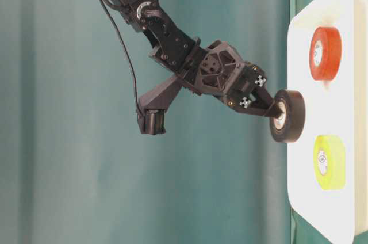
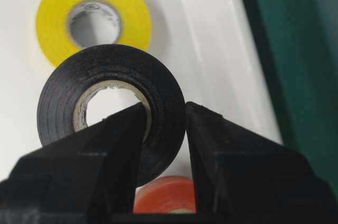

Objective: Put the tape into the white case with the right arm.
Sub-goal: 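Lift the black tape and carry it into the tray, then lower the black tape between yellow and red and open the right gripper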

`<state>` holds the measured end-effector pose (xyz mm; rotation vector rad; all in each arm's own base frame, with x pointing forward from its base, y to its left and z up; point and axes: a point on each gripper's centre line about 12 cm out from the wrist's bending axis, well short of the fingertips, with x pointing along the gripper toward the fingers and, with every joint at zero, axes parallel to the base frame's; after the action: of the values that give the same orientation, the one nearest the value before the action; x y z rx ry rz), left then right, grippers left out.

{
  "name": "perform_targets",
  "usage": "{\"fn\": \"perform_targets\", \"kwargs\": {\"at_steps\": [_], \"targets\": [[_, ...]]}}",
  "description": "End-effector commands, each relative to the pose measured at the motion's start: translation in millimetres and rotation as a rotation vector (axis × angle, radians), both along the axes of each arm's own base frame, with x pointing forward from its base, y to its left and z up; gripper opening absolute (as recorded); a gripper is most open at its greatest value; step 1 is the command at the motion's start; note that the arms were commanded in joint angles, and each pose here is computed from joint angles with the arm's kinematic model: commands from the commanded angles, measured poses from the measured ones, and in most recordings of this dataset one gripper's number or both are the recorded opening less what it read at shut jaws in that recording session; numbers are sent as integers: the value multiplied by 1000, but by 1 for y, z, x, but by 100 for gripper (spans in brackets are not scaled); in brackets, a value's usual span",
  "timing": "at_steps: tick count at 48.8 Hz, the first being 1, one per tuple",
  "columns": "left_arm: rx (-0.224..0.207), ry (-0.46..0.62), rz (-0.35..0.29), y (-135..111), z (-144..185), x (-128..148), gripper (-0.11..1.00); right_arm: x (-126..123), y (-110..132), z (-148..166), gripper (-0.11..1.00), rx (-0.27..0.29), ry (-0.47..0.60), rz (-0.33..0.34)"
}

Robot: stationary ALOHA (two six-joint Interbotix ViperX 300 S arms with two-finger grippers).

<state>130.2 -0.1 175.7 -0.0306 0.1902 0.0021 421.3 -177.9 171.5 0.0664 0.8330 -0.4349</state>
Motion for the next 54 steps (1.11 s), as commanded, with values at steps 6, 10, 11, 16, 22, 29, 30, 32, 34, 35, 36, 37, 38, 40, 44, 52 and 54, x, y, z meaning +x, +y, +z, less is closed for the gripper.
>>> {"fn": "perform_targets", "kwargs": {"at_steps": [6, 10, 11, 16, 22, 29, 30, 32, 34, 35, 36, 37, 38, 40, 44, 52, 54], "targets": [[-3, -9, 2, 0, 5, 1, 0, 1, -3, 14, -1, -44, -36, 19], [-3, -11, 2, 0, 5, 1, 0, 1, -3, 12, 5, -40, -33, 17], [-3, -9, 2, 0, 5, 1, 0, 0, -4, 12, 8, -38, -29, 13], [-3, -12, 2, 0, 5, 1, 0, 0, -3, 9, 33, -33, -24, 9], [-1, -12, 2, 0, 5, 1, 0, -1, -3, 8, 72, -20, -27, -5], [-3, -11, 2, 0, 5, 1, 0, -1, -3, 8, 78, -19, -26, -6], [-1, -9, 2, 0, 5, 1, 0, -1, -3, 8, 78, -19, -26, -6], [-3, -11, 2, 0, 5, 1, 0, -2, -2, 7, 78, -18, -24, -6], [-3, -12, 2, 0, 5, 1, 0, -2, -2, 7, 78, -18, -24, -6], [-3, -9, 2, 0, 5, 1, 0, -3, -2, 8, 78, -18, -24, -6], [-3, -11, 2, 0, 5, 1, 0, -3, -2, 7, 78, -18, -23, -6], [-3, -11, 2, 0, 5, 1, 0, -5, -1, 6, 78, -16, -19, -6], [-3, -11, 2, 0, 5, 1, 0, -5, -1, 7, 78, -16, -20, -6], [-3, -11, 2, 0, 5, 1, 0, -9, 0, 7, 78, -17, -16, -4], [-3, -11, 2, 0, 5, 1, 0, -19, 4, 7, 78, -15, -7, -3], [-3, -9, 2, 0, 5, 1, 0, -45, 15, 8, 78, -9, 6, -1], [-3, -9, 2, 0, 5, 1, 0, -52, 18, 8, 78, -7, 10, -1]]}}
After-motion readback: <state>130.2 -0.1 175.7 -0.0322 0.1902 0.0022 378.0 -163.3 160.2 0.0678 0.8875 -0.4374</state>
